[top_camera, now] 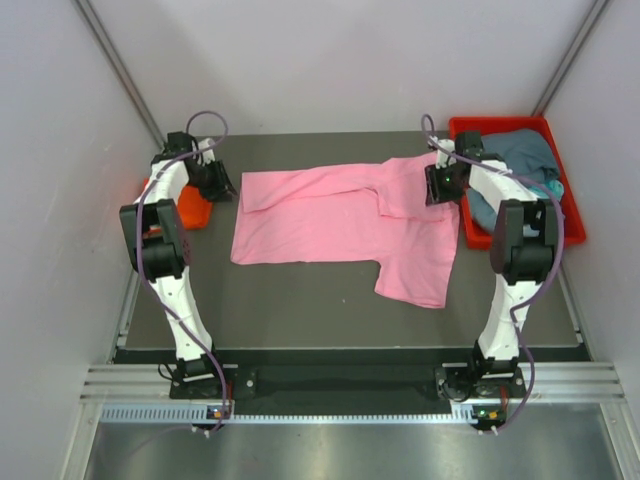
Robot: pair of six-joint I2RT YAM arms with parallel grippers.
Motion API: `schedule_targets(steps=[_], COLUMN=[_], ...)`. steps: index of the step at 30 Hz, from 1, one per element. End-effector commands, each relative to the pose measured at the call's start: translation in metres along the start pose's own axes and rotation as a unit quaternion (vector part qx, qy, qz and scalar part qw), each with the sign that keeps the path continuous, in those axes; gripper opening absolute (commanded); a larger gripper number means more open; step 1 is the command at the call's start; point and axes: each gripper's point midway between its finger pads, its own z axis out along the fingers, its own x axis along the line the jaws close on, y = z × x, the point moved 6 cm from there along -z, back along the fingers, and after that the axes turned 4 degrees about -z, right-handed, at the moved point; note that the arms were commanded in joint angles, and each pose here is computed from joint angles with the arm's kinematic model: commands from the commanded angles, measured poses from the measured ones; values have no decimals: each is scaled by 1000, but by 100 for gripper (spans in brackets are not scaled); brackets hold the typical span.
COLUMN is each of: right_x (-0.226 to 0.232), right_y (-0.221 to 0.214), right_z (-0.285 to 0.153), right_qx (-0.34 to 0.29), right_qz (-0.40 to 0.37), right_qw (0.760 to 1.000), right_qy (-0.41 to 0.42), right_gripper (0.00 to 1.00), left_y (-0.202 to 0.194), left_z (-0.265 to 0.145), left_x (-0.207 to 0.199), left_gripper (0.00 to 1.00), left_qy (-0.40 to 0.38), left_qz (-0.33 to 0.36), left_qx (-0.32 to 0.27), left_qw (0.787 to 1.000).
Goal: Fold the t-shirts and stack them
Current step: Fold the tshirt
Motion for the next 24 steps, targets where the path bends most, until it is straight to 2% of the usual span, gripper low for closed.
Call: schedule_targets(steps=[1,7,17,24], right_x=[-7,-7,-5,-5], right_y=[6,-3,-20,-6], right_z=[-21,-27,-30,-32], right_qx=[-10,-1,18,-3], right_qz=[-30,-37,-42,-35], right_qw=[999,998,998,998], right_qy=[-32,-45,-49,-47], right_gripper=[40,40,40,40], left_y=[-9,-31,-40,-38], left_z=[-2,-3,0,1], left_x=[2,3,11,14], left_gripper=[34,32,30,30], left_qy=[-5,-7,15,23], left_qz=[-15,-45,-58,-55], left_qx=[13,37,51,47], left_qw=[1000,998,997,997])
